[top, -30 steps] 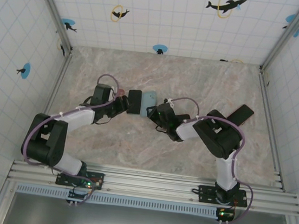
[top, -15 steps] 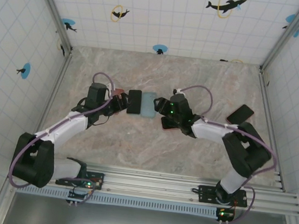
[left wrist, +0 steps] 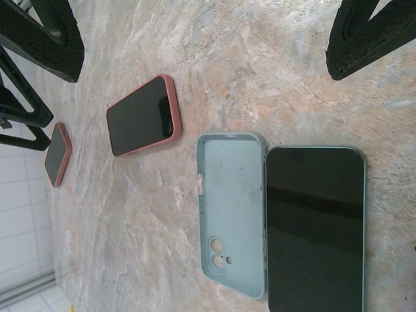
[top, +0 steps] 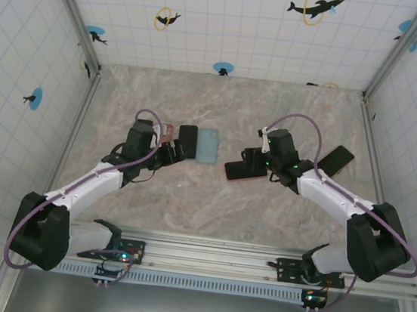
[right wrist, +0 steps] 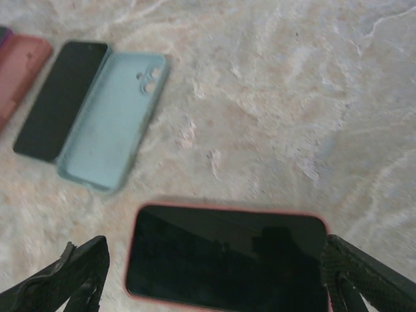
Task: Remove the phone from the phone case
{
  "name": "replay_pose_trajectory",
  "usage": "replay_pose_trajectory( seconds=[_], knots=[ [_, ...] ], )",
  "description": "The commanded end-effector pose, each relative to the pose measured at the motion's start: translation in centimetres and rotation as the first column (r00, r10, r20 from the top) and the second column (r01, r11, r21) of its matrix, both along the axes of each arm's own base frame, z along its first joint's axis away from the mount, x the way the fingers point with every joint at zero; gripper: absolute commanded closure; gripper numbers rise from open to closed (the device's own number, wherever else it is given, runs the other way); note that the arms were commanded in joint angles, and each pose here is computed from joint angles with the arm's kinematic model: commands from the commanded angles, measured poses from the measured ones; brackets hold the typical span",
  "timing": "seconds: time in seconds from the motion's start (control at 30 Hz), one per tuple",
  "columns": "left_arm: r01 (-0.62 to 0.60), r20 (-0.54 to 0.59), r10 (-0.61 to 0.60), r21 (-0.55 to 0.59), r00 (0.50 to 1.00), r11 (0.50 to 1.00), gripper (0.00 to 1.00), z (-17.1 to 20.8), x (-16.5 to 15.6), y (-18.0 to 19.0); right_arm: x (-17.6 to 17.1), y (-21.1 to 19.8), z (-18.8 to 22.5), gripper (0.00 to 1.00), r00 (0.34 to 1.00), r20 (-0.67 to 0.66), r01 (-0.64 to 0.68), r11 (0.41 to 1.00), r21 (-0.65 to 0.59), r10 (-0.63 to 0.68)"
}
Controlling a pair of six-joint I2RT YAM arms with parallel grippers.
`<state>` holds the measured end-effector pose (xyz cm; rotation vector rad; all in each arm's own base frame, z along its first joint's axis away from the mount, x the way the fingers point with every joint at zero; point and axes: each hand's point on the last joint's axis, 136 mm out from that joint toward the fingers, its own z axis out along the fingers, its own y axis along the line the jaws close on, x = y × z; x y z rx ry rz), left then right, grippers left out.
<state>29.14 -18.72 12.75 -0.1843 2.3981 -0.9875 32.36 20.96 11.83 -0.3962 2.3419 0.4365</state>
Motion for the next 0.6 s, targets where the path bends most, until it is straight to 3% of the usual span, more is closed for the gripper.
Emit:
replay_pose_trajectory(
  seconds=[0.0, 0.23, 0.57],
  knots=[
    [0.03, 0.014, -0.03, 0.03, 0.999, 0.999, 0.02, 0.3, -0.2, -0.1, -2.2, -1.3, -0.9, 0.13, 0.995, -0.046, -0.089, 0.991, -0.096, 0.085],
    [0.048, 0.019, -0.049, 0.043, 0.999, 0.998, 0.02, 0.2, -0.1, -0.2, -3.5, -2.3, -1.2, 0.13, 0.987, -0.158, 0.037, 0.999, -0.012, -0.038],
    [0.064, 0.025, -0.065, 0.052, 0.998, 0.997, 0.02, 0.0, -0.5, -0.1, -5.2, -2.3, -1.6, 0.13, 0.974, -0.221, 0.066, 0.997, 0.038, -0.056]
  ],
)
